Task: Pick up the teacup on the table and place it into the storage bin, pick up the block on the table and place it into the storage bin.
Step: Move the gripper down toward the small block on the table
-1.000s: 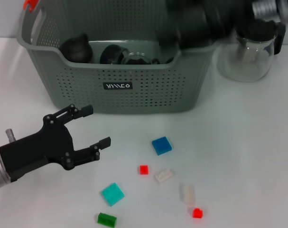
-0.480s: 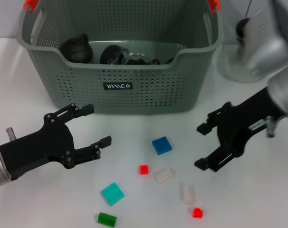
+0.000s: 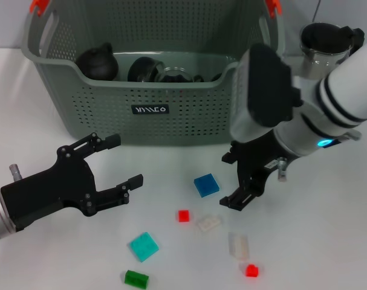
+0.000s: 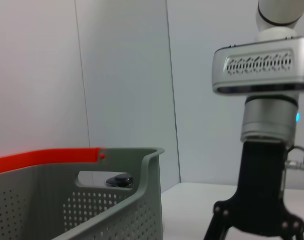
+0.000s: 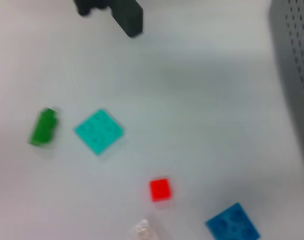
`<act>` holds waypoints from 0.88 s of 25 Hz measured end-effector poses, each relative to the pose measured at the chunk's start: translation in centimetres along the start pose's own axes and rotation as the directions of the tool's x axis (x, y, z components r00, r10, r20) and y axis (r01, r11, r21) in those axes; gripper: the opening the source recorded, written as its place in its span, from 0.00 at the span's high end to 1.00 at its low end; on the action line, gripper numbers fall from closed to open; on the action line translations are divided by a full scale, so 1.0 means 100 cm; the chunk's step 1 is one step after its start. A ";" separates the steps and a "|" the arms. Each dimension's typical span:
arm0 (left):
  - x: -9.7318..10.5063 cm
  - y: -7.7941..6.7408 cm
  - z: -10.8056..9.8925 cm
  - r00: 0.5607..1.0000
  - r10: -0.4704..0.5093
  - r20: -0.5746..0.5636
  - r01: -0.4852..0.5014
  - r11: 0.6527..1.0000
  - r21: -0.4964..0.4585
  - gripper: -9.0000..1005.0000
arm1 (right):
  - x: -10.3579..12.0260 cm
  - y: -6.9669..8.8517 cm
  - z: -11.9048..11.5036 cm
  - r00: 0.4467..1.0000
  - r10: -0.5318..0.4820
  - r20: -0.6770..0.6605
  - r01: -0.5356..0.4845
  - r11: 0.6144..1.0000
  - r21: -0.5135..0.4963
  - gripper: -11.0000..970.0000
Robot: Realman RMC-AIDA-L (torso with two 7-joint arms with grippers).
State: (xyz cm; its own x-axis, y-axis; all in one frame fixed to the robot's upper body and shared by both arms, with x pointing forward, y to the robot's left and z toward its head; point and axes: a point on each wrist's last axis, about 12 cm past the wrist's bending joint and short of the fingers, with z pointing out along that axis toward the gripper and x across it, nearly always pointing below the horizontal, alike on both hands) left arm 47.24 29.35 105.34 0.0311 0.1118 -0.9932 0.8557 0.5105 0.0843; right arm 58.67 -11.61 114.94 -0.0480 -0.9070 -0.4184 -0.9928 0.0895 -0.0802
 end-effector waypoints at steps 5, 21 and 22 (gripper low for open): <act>0.000 0.000 0.000 1.000 -0.003 0.000 0.003 1.000 0.000 0.18 | -0.006 -0.003 0.015 0.997 -0.061 -0.049 0.064 0.997 0.050 0.04; 0.001 0.000 0.000 1.000 -0.005 -0.002 0.005 1.000 -0.003 0.18 | -0.008 -0.011 0.032 0.998 -0.034 -0.057 0.037 0.998 0.042 0.04; 0.000 0.000 0.000 1.000 -0.005 -0.003 0.005 1.000 -0.003 0.17 | -0.008 -0.012 0.032 0.998 -0.032 -0.055 0.034 0.999 0.042 0.04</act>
State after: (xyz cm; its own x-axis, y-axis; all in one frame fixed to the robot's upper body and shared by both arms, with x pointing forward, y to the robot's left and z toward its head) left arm 47.26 29.38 105.30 0.0258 0.1117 -0.9934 0.8545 0.5133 0.0799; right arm 60.20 -9.69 112.49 -0.0223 -0.9308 -0.3649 -0.9882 0.0758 -0.1328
